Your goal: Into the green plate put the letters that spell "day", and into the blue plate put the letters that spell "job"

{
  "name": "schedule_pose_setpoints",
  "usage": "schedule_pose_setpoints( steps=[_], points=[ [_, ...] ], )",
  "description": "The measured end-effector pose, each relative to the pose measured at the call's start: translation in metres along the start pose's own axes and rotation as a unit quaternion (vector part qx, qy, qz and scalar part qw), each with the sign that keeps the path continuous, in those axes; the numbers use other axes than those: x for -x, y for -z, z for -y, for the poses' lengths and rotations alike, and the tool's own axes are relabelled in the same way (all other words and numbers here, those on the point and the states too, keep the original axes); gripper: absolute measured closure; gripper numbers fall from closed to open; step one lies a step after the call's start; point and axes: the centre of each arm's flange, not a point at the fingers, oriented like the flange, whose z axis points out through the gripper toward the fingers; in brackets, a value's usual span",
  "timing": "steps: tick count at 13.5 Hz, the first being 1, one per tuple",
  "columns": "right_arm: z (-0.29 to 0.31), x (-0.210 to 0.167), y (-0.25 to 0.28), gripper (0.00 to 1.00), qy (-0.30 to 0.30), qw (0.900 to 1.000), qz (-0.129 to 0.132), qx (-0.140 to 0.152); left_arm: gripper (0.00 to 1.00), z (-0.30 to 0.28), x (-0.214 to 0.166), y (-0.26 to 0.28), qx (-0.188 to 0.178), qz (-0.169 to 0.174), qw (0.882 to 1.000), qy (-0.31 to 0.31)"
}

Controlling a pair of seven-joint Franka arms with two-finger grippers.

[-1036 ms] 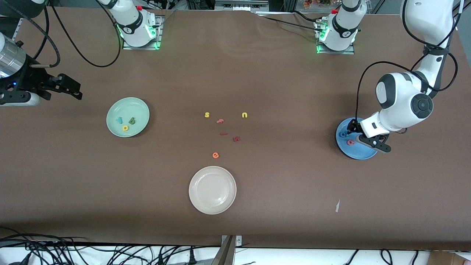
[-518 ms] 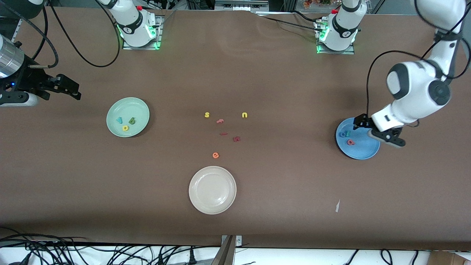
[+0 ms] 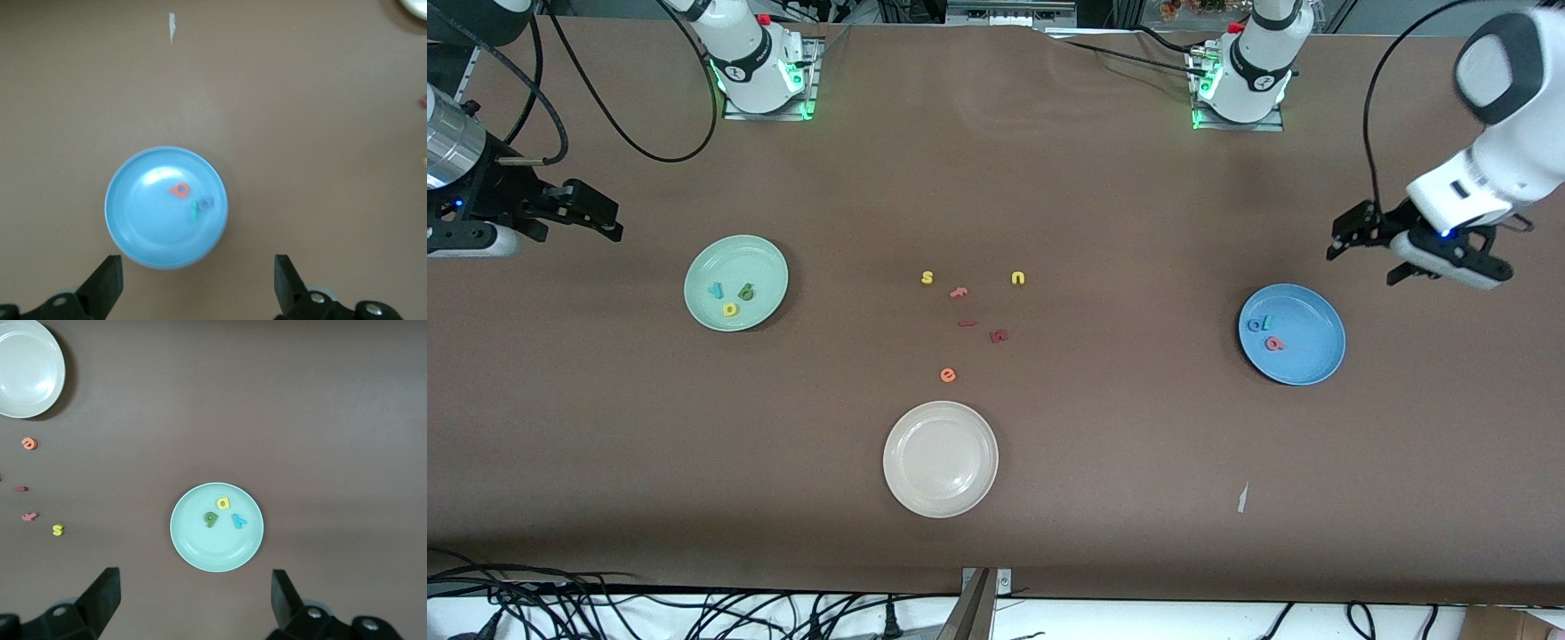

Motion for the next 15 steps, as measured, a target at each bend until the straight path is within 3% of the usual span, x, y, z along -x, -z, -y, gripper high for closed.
schedule_pose_setpoints(
  steps=[4,8,15],
  points=[
    [0.000,0.000,-0.001,0.00,0.000,1.000,0.001,0.000,0.00,-0.059,-0.015,0.089,-0.042,0.055,0.997,0.028],
    [-0.001,0.000,-0.002,0.00,0.000,1.000,0.002,0.000,0.00,-0.110,-0.026,0.114,-0.080,0.077,0.991,0.078],
    [-0.001,0.000,-0.003,0.00,-0.001,1.000,0.003,0.000,0.00,-0.056,-0.035,0.108,-0.062,0.083,0.985,0.140]
  ],
)
